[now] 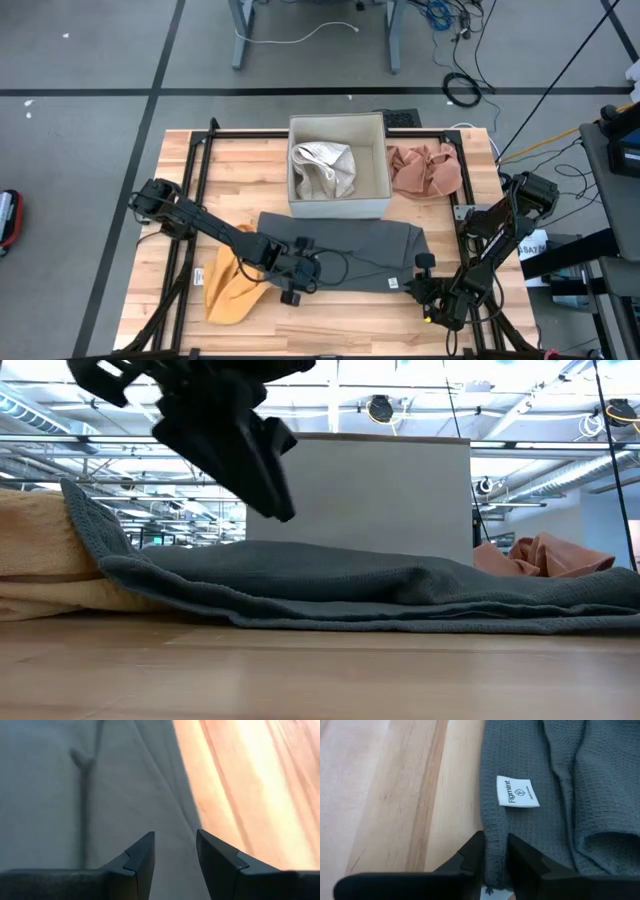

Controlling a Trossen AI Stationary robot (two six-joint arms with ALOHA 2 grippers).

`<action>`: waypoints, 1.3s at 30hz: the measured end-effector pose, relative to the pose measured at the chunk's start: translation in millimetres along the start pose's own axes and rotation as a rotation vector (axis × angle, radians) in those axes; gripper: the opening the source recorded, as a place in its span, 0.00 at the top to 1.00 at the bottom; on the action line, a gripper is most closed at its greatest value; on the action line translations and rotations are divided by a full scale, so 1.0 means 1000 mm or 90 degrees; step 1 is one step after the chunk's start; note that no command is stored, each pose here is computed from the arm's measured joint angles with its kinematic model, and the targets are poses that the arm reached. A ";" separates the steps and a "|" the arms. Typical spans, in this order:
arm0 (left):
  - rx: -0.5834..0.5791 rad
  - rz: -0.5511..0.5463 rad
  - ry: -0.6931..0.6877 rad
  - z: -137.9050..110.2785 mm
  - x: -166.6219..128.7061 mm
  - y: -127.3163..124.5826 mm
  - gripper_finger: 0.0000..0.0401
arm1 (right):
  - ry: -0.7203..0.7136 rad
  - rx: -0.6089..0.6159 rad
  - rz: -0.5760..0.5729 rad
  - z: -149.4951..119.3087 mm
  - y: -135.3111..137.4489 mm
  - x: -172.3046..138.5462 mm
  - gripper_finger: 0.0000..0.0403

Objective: Fold towel
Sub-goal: Fold the gray towel

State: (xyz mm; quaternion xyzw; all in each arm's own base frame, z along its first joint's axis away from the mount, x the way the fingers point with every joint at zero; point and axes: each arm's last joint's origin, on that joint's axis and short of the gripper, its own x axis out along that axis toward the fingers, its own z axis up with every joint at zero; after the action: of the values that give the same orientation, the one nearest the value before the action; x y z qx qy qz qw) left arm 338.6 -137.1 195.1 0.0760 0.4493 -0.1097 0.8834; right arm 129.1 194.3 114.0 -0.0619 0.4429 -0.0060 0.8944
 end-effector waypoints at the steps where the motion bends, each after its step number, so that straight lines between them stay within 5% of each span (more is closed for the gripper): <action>1: -0.008 -0.002 0.006 -0.001 0.000 -0.001 0.63 | 0.000 0.000 0.000 0.000 0.000 0.000 0.85; 7: -0.019 -0.025 0.051 -0.009 -0.002 -0.015 0.63 | 0.001 -0.004 -0.001 0.000 0.000 0.000 0.98; 20: 0.006 -0.012 0.096 -0.024 0.017 -0.046 0.63 | -0.001 -0.006 -0.003 0.000 0.000 0.000 0.99; 27: 0.005 0.092 0.120 -0.032 0.028 -0.040 0.63 | -0.001 -0.003 -0.002 0.000 0.000 0.000 1.00; 39: -0.004 0.082 0.148 -0.035 0.026 -0.037 0.63 | 0.000 -0.002 -0.002 0.000 0.000 0.000 1.00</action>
State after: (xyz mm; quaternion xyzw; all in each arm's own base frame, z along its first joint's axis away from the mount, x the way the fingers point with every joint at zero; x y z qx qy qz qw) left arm 316.4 -168.3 152.4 0.1139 0.5430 -0.0421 0.8309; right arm 129.0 194.2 114.1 -0.0638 0.4428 -0.0064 0.8943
